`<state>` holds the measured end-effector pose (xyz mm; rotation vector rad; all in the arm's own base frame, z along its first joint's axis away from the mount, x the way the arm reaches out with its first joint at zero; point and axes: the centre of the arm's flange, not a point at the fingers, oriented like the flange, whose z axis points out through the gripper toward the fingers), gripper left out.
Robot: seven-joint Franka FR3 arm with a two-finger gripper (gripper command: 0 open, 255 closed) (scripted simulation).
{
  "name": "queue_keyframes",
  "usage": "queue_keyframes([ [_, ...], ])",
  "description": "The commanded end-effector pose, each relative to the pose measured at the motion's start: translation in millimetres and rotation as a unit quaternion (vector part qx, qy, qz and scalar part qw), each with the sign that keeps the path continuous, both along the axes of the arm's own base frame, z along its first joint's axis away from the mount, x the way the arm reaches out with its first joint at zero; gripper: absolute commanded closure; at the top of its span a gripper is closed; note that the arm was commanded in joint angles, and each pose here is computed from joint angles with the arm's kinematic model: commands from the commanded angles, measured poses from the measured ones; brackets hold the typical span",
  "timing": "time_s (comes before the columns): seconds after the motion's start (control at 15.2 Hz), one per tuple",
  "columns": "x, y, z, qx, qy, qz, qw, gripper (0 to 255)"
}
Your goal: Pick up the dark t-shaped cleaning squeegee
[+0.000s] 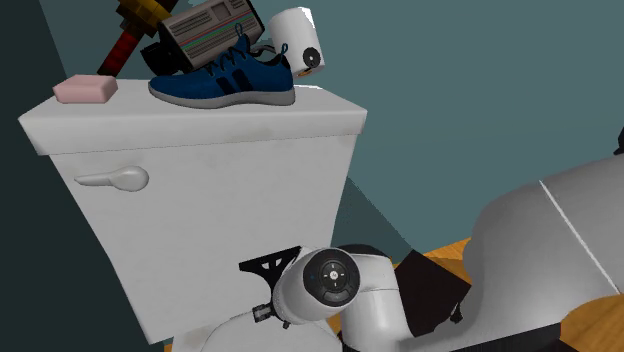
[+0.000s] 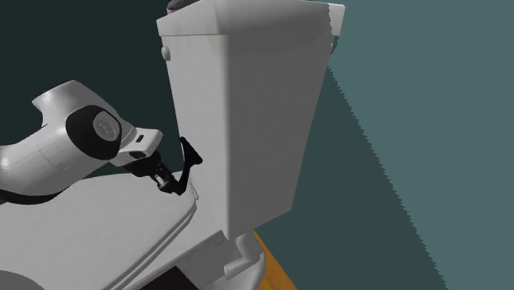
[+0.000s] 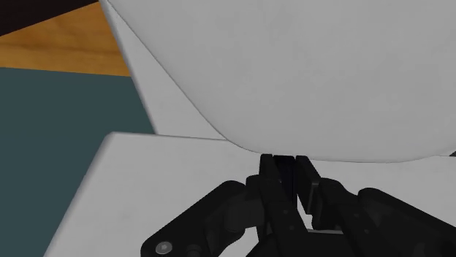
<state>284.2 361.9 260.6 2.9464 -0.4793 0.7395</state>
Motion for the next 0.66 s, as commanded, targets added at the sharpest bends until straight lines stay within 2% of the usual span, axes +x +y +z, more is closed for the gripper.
queue_keyframes([
  [0.0,-1,-1,10,0.0,0.0,0.0,1.0,255],
  [0.46,-1,-1,47,0.0,0.0,0.0,1.0,255],
  [0.59,-1,-1,48,0.0,0.0,0.0,1.0,255],
])
